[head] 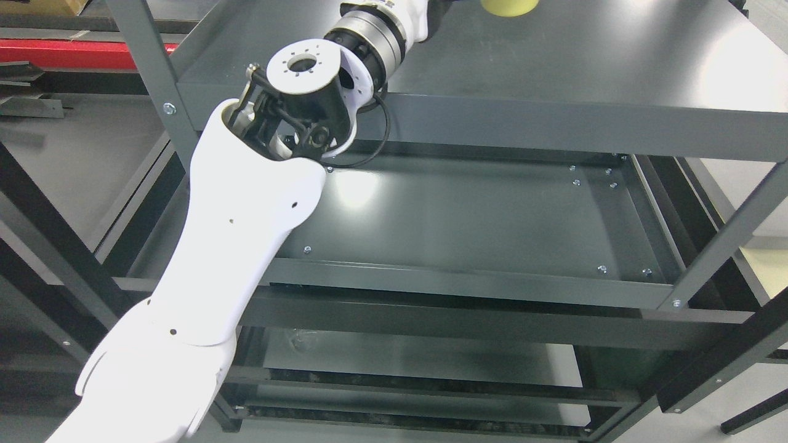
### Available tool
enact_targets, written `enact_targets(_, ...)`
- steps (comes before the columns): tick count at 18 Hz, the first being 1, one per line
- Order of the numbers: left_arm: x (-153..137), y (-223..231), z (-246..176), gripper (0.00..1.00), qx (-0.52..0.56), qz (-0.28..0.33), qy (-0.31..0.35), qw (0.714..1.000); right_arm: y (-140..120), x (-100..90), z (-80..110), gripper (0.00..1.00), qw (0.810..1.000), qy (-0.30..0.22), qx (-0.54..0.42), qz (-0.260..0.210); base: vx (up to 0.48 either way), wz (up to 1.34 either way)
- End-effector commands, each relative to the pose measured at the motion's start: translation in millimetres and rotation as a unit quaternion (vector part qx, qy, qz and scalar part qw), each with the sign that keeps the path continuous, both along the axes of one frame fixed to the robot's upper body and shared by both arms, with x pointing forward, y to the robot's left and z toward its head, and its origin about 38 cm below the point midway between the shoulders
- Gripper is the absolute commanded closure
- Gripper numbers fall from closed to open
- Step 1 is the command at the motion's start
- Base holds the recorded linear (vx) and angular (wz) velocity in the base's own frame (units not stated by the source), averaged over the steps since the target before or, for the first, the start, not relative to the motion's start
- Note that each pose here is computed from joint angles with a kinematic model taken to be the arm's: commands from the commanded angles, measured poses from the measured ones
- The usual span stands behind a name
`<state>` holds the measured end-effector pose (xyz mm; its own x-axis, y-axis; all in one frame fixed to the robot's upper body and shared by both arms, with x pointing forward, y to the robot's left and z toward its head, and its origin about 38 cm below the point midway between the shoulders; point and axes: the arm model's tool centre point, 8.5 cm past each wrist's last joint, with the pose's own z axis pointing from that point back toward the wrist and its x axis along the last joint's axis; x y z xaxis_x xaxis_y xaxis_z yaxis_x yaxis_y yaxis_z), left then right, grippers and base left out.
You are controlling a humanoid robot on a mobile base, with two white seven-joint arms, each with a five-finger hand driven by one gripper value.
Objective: Place yellow IKEA cup on middle right shelf
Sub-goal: 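Set the cup upright on the shelf and open the left hand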
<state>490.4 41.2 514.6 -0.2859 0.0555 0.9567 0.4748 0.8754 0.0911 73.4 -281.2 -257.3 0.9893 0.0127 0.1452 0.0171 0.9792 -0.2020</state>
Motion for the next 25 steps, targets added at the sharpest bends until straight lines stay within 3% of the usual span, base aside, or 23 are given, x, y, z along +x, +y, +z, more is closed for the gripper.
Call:
enact_targets(1, 38, 29, -9, 0.46, 0.004, 0.037, 0.07, 0.997, -10, -9.1, 0.1, 0.01, 1.0, 0.007, -0.005, -0.004, 0.0, 0.0)
enact_targets(6, 30, 19, -7, 0.11, 0.02, -0.018, 0.062, 0.998, -10, -9.1, 0.1, 0.01, 1.0, 0.007, -0.005, -0.004, 0.0, 0.0)
enact_targets(8, 27, 16, -6, 0.02, 0.023, -0.035, 0.058, 0.997, -10, -9.1, 0.1, 0.01, 1.0, 0.007, -0.005, -0.004, 0.0, 0.0)
enact_targets(13, 23, 18, 1, 0.01, 0.015, -0.037, 0.046, 0.998, -10, -9.1, 0.1, 0.01, 1.0, 0.007, -0.005, -0.004, 0.0, 0.0)
enact_targets(21, -23, 51, 61, 0.01, -0.058, -0.059, -0.05, 0.995, -10, -9.1, 0.1, 0.01, 1.0, 0.007, -0.005, -0.004, 0.0, 0.0)
enact_targets(25, -40, 54, 72, 0.01, -0.056, -0.131, -0.077, 0.987, -10, -9.1, 0.1, 0.01, 1.0, 0.007, -0.005, -0.004, 0.0, 0.0)
